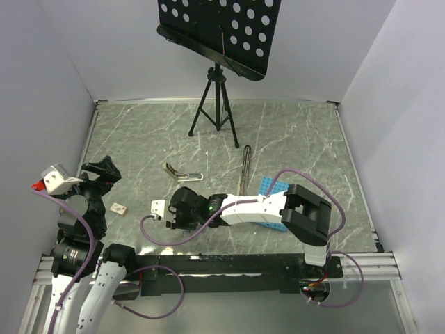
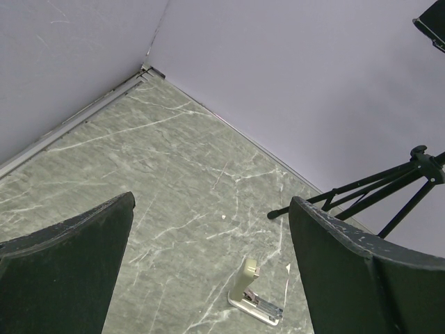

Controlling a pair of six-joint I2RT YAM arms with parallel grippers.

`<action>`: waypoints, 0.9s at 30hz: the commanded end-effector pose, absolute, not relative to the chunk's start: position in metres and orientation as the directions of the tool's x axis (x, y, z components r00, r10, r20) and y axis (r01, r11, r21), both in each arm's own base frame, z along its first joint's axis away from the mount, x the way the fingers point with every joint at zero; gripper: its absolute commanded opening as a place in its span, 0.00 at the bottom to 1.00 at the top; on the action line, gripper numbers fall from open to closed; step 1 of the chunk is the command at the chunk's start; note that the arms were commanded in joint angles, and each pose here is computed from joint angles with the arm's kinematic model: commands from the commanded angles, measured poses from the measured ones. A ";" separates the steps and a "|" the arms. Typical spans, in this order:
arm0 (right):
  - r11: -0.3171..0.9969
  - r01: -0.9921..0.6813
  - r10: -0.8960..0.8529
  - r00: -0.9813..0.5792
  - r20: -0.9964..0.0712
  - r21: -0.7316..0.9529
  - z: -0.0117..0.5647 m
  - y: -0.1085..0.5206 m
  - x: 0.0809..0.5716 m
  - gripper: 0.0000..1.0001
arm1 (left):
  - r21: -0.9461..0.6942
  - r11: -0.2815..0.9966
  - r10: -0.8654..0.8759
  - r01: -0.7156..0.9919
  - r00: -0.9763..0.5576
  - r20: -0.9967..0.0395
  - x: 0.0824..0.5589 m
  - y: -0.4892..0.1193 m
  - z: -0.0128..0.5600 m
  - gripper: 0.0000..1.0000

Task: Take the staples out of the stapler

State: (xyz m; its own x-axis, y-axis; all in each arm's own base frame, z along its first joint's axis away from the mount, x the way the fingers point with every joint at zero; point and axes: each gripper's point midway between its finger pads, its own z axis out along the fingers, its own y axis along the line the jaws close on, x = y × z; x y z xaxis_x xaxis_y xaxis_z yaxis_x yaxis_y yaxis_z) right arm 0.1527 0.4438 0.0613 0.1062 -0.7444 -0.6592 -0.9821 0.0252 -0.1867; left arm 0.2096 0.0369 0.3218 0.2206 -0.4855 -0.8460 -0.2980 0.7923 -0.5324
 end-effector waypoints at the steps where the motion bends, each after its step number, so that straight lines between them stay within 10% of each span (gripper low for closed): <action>1: 0.070 -0.973 -0.728 0.101 -0.678 -0.219 0.070 0.447 0.166 0.40 | -0.553 0.781 -0.493 -0.290 0.256 -0.831 0.210 0.039 0.329 0.97; 27: 0.051 -0.982 -0.771 0.077 -0.632 -0.182 0.042 0.441 0.167 0.50 | -0.548 0.784 -0.490 -0.291 0.250 -0.835 0.212 0.038 0.328 0.97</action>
